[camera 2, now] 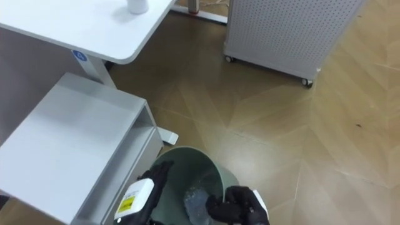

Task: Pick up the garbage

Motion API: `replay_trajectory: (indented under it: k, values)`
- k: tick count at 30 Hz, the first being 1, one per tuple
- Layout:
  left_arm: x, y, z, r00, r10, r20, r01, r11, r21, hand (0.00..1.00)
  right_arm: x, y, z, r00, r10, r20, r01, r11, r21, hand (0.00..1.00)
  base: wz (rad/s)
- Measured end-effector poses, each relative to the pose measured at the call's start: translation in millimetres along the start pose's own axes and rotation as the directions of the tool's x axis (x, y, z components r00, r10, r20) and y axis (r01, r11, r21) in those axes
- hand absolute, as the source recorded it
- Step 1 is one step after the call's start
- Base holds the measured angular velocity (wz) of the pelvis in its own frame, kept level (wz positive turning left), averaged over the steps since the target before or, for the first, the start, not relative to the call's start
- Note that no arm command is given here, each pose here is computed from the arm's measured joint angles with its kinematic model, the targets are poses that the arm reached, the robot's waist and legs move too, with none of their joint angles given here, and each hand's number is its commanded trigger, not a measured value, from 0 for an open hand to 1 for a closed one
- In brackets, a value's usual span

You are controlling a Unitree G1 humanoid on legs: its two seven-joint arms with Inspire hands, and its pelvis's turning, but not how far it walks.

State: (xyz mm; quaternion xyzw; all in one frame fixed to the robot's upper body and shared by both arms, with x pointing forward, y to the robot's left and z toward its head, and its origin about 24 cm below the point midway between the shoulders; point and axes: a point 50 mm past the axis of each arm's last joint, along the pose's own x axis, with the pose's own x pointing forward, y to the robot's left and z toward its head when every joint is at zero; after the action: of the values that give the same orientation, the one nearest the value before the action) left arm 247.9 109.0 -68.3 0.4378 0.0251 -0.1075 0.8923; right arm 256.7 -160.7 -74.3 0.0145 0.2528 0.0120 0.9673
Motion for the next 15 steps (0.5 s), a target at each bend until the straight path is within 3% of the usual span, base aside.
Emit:
replay_trajectory:
  k: [7, 12, 15]
  values:
    - [-4.8, 12.8, -3, 0.997, 0.074, 0.017, -0.074, 0.996, -0.041, 0.0, -13, -25, -19, 0.992, -0.127, -0.03, 0.127, 0.992, 0.022, 1.0, -0.01]
    - [-22.9, 33.2, -6, 0.982, 0.184, 0.051, -0.178, 0.978, -0.104, 0.0, -27, -46, -37, 0.973, -0.224, -0.06, 0.228, 0.972, 0.061, 1.0, -0.04]
    - [-33.3, 35.4, -4, 0.975, 0.211, 0.064, -0.201, 0.97, -0.136, 0.0, -38, -54, -52, 0.959, -0.265, -0.099, 0.273, 0.959, 0.08, 1.0, -0.01]
